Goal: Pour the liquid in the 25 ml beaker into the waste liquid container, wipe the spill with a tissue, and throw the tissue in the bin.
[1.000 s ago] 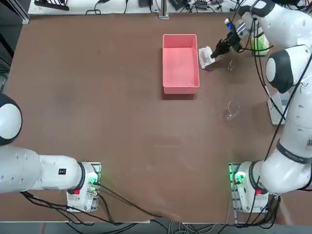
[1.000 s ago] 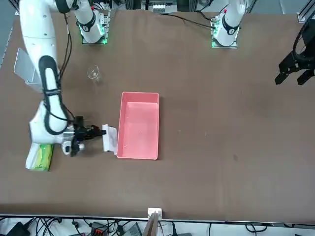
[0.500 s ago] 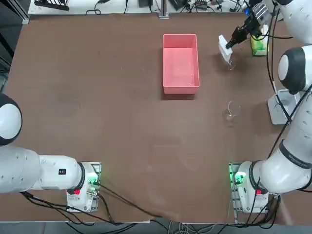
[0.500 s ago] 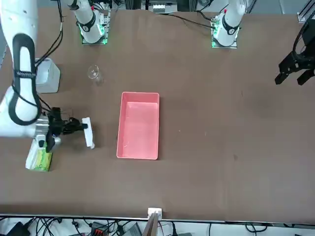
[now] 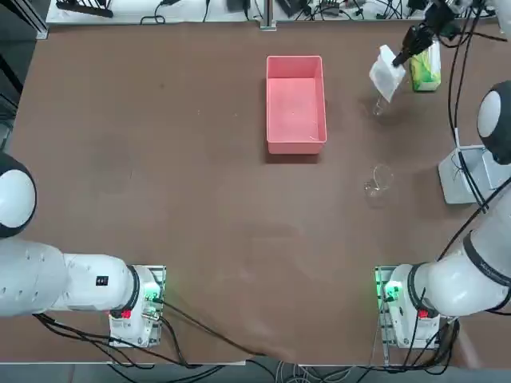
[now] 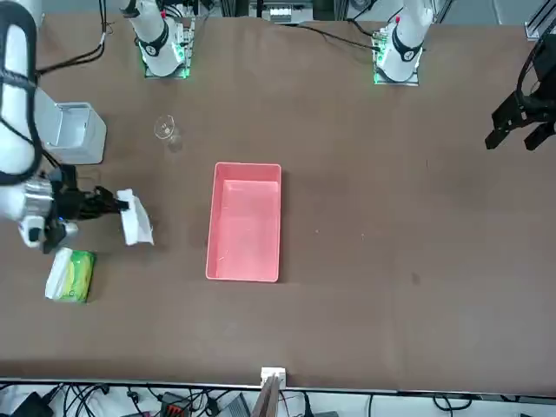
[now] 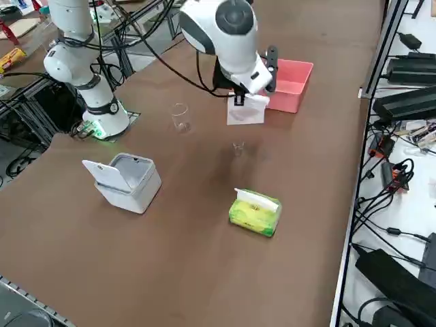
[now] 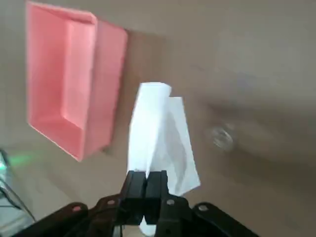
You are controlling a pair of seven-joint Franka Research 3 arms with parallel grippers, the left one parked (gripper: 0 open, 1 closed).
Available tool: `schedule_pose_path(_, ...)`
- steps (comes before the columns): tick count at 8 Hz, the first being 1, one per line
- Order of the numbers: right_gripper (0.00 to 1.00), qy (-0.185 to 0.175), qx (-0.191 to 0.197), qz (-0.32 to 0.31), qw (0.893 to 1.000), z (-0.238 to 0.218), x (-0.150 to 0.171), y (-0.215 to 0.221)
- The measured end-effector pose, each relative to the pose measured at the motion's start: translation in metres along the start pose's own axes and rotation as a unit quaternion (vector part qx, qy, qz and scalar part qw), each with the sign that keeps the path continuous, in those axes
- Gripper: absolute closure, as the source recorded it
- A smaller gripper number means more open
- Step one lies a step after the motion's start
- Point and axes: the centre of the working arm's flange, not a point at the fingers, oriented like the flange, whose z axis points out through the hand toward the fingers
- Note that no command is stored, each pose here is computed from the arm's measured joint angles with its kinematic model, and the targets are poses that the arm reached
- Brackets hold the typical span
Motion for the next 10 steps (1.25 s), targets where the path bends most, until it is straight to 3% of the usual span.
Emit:
schedule_pose_path(2, 0.97, -0.052, -0.042, 0.019, 0.998, -0.021, -0.035, 0.022)
schedule_pose_path(5, 0.97, -0.133, -0.089, 0.057, 0.985, -0.024, -0.105, 0.059)
schedule_pose_path(10, 0.97, -0.177, -0.08, 0.078, 0.978, -0.016, -0.207, 0.073)
